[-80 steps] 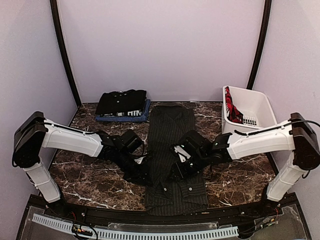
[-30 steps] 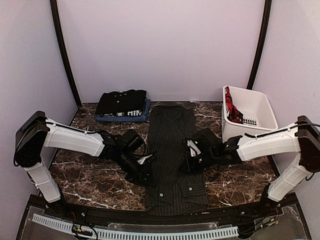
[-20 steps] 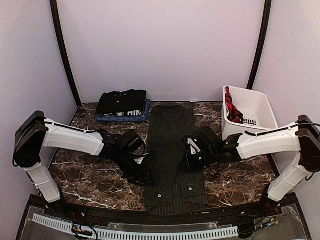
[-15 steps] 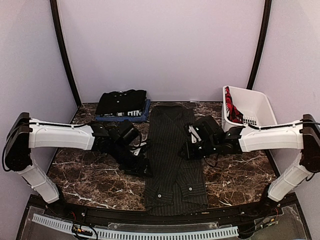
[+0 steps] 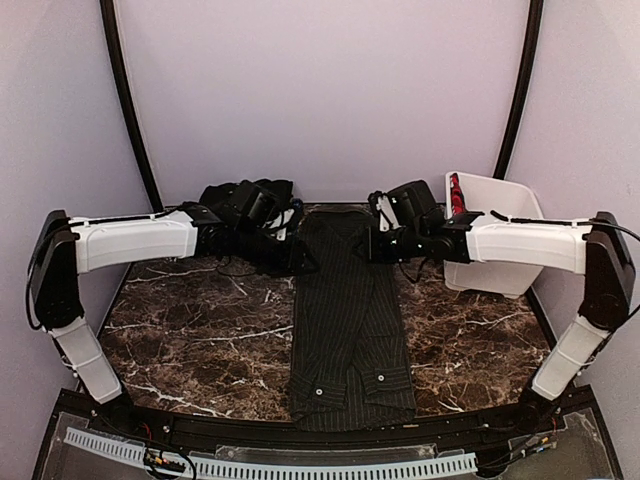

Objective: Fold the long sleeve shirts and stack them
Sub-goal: Adjust the rectangle-folded shirt at the center of the board.

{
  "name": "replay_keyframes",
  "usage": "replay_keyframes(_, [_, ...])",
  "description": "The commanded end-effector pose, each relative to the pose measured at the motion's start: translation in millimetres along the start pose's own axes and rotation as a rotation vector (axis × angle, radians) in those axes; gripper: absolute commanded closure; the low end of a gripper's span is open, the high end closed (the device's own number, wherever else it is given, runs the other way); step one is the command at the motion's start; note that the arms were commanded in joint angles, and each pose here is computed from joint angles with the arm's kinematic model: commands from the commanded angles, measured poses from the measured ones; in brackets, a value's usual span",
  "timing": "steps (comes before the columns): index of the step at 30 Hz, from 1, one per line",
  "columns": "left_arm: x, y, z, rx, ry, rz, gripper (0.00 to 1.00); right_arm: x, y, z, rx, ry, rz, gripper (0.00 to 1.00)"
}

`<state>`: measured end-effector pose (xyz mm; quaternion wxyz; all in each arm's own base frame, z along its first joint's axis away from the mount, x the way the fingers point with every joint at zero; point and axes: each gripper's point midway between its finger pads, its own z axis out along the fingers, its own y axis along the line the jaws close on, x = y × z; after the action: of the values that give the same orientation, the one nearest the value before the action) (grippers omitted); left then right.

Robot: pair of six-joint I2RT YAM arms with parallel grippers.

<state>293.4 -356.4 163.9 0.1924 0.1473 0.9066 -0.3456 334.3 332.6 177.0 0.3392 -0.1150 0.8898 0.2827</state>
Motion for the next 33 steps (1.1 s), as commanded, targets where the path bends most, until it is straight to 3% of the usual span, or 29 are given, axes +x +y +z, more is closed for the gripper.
replay_keyframes(1, [-66.1,-15.8,25.2,0.063,-0.185,0.050,0.64,-22.2,-7.3,21.4,-0.035,-0.013,-0.023,0.78])
replay_keyframes(7, [-92.7,5.0,66.3,0.080,-0.202,-0.008,0.67,-46.4,-20.4,43.8,-0.067,-0.027,0.004,0.78])
replay_keyframes(17, [-88.1,79.3,115.8,0.057,-0.119,-0.084,0.69,-59.0,-43.5,104.4,-0.102,0.003,0.078,0.78])
replay_keyframes(33, [-100.6,141.5,142.8,0.000,-0.065,-0.145,0.71,-49.5,-108.5,198.3,-0.110,0.064,0.279,0.79])
